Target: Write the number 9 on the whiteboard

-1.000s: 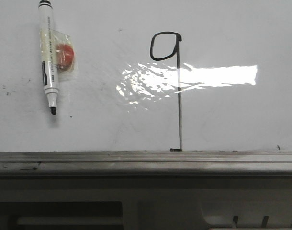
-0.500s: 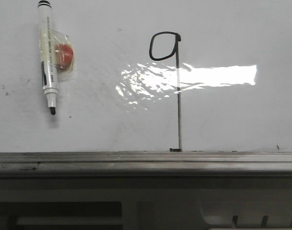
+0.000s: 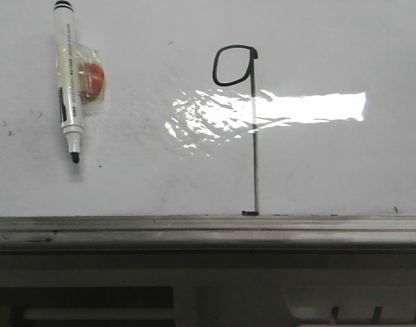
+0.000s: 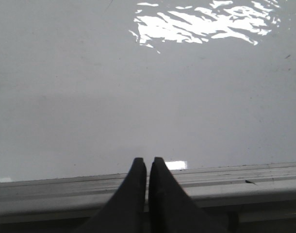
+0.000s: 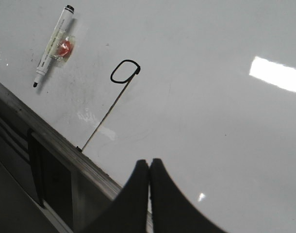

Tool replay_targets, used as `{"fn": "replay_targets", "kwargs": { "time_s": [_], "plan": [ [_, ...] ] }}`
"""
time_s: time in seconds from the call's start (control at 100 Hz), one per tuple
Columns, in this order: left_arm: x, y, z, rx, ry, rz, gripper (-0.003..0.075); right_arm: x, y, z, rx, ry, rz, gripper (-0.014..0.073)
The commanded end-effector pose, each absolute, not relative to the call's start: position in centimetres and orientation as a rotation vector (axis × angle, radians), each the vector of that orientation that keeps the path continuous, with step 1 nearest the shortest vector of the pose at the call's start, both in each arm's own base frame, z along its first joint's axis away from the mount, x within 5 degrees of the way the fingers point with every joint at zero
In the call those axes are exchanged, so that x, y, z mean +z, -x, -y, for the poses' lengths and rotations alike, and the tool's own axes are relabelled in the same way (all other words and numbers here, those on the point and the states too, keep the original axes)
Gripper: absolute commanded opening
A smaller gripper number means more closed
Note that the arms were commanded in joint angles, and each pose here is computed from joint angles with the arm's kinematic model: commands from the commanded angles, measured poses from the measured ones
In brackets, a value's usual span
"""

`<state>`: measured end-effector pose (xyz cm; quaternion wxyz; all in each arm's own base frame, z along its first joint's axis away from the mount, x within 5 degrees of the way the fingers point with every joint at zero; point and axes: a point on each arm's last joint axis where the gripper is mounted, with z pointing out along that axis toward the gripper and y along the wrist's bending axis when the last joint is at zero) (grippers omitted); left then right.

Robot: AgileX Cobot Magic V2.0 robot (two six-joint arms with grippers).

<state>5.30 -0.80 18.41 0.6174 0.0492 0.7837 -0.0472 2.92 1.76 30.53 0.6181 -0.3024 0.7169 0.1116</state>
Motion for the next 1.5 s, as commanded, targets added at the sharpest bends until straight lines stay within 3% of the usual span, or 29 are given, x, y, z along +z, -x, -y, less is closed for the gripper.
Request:
{"fn": "replay_targets", "kwargs": {
  "time_s": [0.0, 0.75, 0.94, 1.09, 1.37, 1.49],
  "plan": [
    [18.0, -5.3, 0.8, -0.129, -0.088, -1.758, -0.0018, 31.9, -3.0, -1.8, 0.249, 0.664, -1.564, -0.0055],
    [18.0, -5.3, 0.8, -0.129, -0.088, -1.758, -0.0018, 30.1, -3.6, -2.0, 0.229, 0.690, -1.622, -0.0055],
    [18.0, -5.3, 0.8, -0.129, -0.088, -1.758, -0.0018, 29.4, -4.4, -2.2, 0.231, 0.535, -1.577, -0.0055],
    [18.0, -5.3, 0.8, -0.129, -0.088, -1.758, -0.0018, 27.1, -5.7, -1.7, 0.112, 0.348, -1.574, -0.0055],
    [18.0, -5.3, 0.8, -0.129, -0.088, -1.758, -0.0018, 18.8, -6.3, -0.2, 0.038, 0.025, -1.672, -0.0055],
    [18.0, -5.3, 0.8, -0.129, -0.088, -1.758, -0.0018, 18.2, -5.4, 0.0, 0.022, -0.004, -1.734, -0.0055]
  ]
}}
